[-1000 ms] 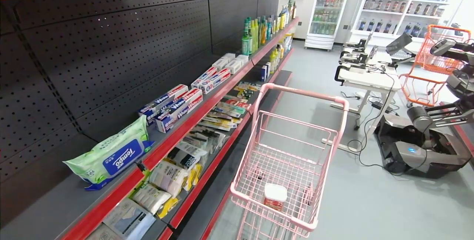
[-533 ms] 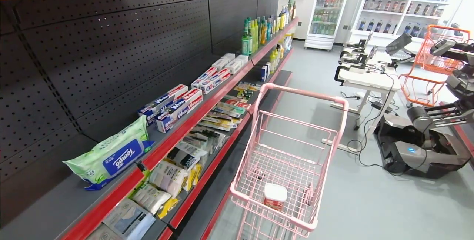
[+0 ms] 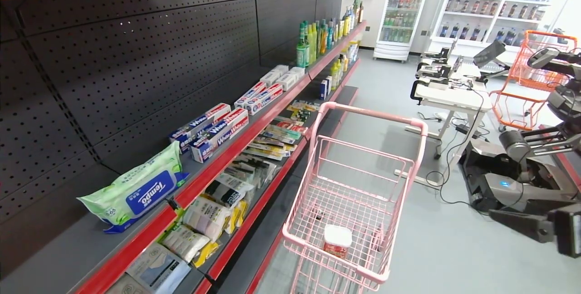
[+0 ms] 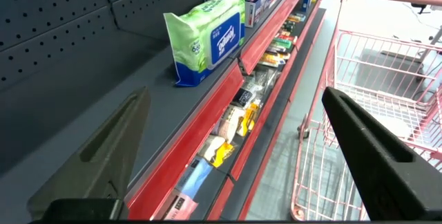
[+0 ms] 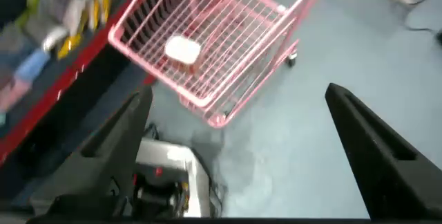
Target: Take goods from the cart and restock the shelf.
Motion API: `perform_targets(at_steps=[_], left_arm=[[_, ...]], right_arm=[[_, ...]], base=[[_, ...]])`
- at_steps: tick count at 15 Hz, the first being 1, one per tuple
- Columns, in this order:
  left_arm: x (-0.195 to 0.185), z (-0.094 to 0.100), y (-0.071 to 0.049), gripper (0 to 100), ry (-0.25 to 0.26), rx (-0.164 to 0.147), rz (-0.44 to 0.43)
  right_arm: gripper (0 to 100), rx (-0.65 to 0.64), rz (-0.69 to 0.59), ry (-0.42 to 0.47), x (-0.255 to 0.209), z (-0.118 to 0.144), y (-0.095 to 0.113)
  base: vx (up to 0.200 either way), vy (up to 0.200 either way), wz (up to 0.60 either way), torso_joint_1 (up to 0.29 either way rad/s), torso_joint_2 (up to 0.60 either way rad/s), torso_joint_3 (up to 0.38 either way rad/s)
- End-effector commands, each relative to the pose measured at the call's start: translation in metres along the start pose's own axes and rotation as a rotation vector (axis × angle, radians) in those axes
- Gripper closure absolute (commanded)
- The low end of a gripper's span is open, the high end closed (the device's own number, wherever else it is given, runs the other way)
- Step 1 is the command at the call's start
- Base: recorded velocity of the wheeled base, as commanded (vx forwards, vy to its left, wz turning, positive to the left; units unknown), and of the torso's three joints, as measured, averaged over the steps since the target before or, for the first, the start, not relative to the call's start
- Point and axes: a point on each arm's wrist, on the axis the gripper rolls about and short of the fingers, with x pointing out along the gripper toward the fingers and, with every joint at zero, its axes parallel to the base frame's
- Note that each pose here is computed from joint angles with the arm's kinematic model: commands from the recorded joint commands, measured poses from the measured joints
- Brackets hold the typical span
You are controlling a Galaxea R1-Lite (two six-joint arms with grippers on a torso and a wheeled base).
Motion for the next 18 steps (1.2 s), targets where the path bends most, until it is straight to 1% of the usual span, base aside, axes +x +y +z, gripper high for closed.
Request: perform_targets(at_steps=[1,2,4,5,6,7,9,11,16,18], left_arm=[[0.000,0.000,0.000,0,0.001,0.000,0.000],[0.000,0.000,0.000,0,0.001,0.000,0.000],[0.000,0.000,0.000,0,0.001,-0.001,0.000],[0.000,0.000,0.000,0,0.001,0.000,0.000],[0.000,0.000,0.000,0,0.001,0.000,0.000],[0.000,0.000,0.000,0,0.001,0.000,0.000],[0.000,0.000,0.000,0,0.001,0.000,0.000],[0.000,0.000,0.000,0,0.001,0.000,0.000],[0.000,0.000,0.000,0,0.001,0.000,0.000],[0.000,0.000,0.000,0,0.001,0.000,0.000]], right_arm=[[0,-0.149,0.237,0.238,0.113,0.003,-0.018],[0,-0.192,0.268,0.214,0.144,0.002,-0.021],[0,-0.241,0.309,0.187,0.202,-0.011,-0.011],[0,-0.274,0.342,0.188,0.215,-0.017,-0.005],[0,-0.315,0.379,0.206,0.223,-0.023,0.003],[0,-0.348,0.394,0.219,0.230,-0.027,0.005],[0,-0.352,0.412,0.254,0.244,-0.036,0.012],[0,-0.350,0.416,0.266,0.255,-0.038,0.012],[0,-0.379,0.417,0.248,0.267,-0.034,0.011],[0,-0.409,0.427,0.256,0.271,-0.038,0.012]], base=[[0.000,0.000,0.00,0.000,0.00,0.000],[0.000,0.000,0.00,0.000,0.00,0.000],[0.000,0.000,0.00,0.000,0.00,0.000],[0.000,0.000,0.00,0.000,0.00,0.000],[0.000,0.000,0.00,0.000,0.00,0.000],[0.000,0.000,0.00,0.000,0.00,0.000],[0.000,0.000,0.00,0.000,0.00,0.000],[0.000,0.000,0.00,-0.083,0.13,0.083],[0.000,0.000,0.00,-0.104,0.23,0.117],[0.000,0.000,0.00,-0.139,0.30,0.168]])
